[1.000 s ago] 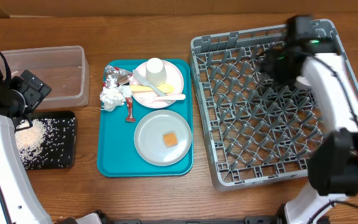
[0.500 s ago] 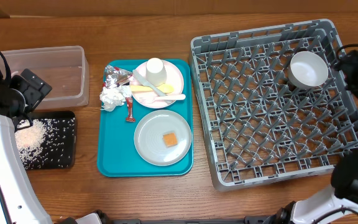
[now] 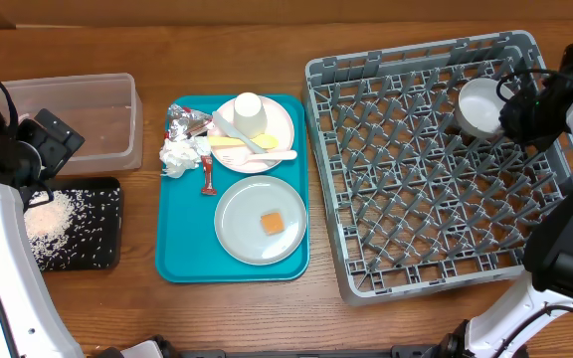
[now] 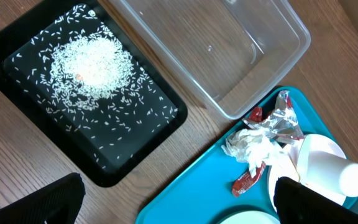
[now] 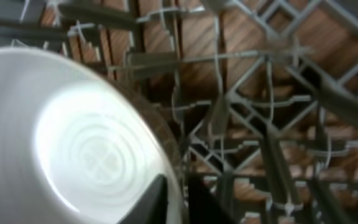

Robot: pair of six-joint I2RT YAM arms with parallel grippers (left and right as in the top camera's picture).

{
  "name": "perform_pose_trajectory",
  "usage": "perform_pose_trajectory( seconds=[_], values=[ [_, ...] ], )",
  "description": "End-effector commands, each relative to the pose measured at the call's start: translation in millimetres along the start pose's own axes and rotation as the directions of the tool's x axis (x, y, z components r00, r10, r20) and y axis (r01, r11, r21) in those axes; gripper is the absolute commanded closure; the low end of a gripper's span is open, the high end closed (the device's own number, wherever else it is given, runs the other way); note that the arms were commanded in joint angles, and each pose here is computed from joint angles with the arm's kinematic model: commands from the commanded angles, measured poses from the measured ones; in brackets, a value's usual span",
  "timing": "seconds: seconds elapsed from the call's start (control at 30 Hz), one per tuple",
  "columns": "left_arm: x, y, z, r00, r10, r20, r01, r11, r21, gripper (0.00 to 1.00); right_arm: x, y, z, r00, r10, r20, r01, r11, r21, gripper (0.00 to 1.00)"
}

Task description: Sort waste into correct bins and load items into the dishwasher rack

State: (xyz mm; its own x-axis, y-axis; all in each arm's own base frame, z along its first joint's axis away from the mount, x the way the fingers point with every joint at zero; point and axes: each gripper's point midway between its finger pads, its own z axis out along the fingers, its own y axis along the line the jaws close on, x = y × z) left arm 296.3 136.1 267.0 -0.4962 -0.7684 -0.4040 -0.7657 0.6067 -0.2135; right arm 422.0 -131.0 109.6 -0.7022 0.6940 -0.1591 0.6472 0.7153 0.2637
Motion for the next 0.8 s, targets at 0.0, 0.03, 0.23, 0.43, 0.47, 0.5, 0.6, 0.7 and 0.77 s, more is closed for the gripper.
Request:
perform_pose_trajectory(
  seconds=[0.0, 0.03, 0.23, 0.43, 0.47, 0.5, 0.6, 0.7, 0.77],
  values=[
    [-3.7, -2.6, -2.8, 1.000, -0.014, 0.008, 0.013, 1.000, 0.015, 0.00, -6.8, -4.7, -5.6, 1.000, 0.005, 0.029, -0.006, 0.999, 0.033, 0.96],
    [-3.7, -2.6, -2.7, 1.000, -0.014, 0.008, 0.013, 1.000, 0.015, 0.00, -9.4, -5.7, -10.0, 0.999, 0.003, 0.041, -0.005, 0.999, 0.045, 0.96],
    [-4.0, -2.9, -2.7, 1.000, -0.014, 0.009, 0.013, 1.000, 0.016, 0.00, -26.7, -6.4, -61.5, 0.985, -0.023, 0.173, 0.002, 0.993, 0.119, 0.96],
    [-4.9, -3.4, -2.7, 1.000, -0.014, 0.013, 0.014, 1.000, 0.019, 0.00, -34.6, -4.8, -121.1, 0.902, -0.141, 0.409, -0.027, 0.924, 0.380, 0.96],
    [-5.0, -3.5, -2.7, 1.000, -0.014, 0.013, 0.014, 1.000, 0.019, 0.00, -34.2, -2.1, -127.8, 0.881, -0.166, 0.443, -0.047, 0.901, 0.432, 0.96],
    [-5.0, -3.5, -2.7, 1.000, -0.014, 0.013, 0.014, 1.000, 0.019, 0.00, -32.2, 4.3, -132.7, 0.859, -0.200, 0.471, -0.056, 0.878, 0.475, 0.96],
    [-4.8, -3.4, -2.7, 1.000, -0.014, 0.012, 0.014, 1.000, 0.019, 0.00, -19.5, 37.2, -131.3, 0.801, -0.320, 0.506, -0.015, 0.835, 0.550, 0.96],
    [-4.8, -3.4, -2.7, 1.000, -0.014, 0.012, 0.014, 1.000, 0.019, 0.00, -3.4, 65.3, -127.2, 0.747, -0.414, 0.520, 0.024, 0.798, 0.602, 0.96],
    [-4.7, -3.4, -2.7, 1.000, -0.014, 0.012, 0.014, 1.000, 0.019, 0.00, 8.7, 80.6, -126.5, 0.700, -0.480, 0.529, 0.034, 0.762, 0.646, 0.96]
  ],
)
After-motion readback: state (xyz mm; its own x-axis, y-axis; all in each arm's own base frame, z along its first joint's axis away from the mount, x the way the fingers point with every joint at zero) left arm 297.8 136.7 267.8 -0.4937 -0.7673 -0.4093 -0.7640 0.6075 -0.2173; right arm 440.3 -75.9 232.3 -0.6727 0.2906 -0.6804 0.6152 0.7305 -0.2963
